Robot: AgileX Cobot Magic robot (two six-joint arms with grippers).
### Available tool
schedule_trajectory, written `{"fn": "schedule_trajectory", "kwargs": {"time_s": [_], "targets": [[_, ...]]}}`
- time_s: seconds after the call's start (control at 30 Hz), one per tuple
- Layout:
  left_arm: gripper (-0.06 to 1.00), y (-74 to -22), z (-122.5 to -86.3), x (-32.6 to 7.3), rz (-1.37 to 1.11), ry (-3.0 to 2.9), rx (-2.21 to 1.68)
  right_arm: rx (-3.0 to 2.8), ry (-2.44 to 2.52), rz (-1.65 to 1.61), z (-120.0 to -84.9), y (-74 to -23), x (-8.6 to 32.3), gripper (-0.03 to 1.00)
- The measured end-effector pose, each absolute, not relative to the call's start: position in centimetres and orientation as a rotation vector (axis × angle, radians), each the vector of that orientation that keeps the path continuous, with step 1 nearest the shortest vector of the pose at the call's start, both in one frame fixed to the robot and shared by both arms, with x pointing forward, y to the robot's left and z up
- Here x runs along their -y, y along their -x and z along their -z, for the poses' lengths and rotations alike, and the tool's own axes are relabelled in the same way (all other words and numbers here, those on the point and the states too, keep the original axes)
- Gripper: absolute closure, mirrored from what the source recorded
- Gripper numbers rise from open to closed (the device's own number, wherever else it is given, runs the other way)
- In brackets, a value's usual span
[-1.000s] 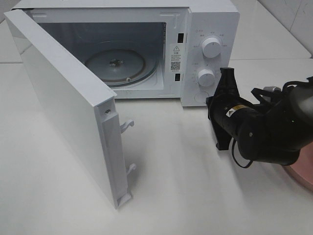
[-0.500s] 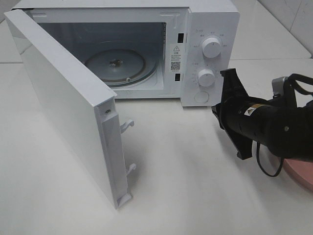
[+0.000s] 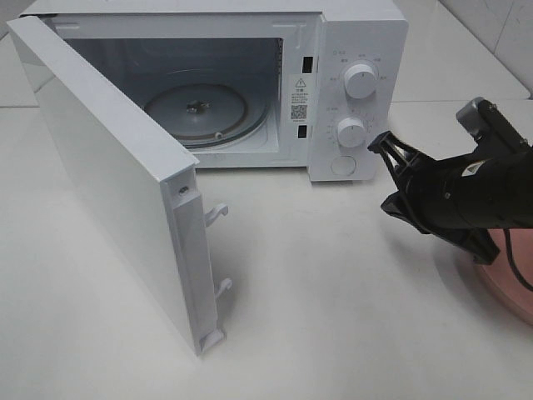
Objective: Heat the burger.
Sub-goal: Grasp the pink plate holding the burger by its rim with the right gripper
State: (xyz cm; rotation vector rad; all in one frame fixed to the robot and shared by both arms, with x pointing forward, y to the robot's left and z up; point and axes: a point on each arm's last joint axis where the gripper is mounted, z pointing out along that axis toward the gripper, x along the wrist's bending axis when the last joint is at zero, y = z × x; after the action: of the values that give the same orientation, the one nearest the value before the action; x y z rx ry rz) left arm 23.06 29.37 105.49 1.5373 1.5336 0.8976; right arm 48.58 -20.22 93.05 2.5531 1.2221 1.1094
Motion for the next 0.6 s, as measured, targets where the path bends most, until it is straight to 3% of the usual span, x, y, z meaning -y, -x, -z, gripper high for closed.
{"fn": "schedule_trajectory", "kwargs": {"time_s": [0.6], "targets": [[-0.03, -23.1, -105.5, -29.4, -0.898, -1.537, -1.534, -1.966, -2.243, -0.804, -98.1, -50.4, 19.9, 0.95]]}}
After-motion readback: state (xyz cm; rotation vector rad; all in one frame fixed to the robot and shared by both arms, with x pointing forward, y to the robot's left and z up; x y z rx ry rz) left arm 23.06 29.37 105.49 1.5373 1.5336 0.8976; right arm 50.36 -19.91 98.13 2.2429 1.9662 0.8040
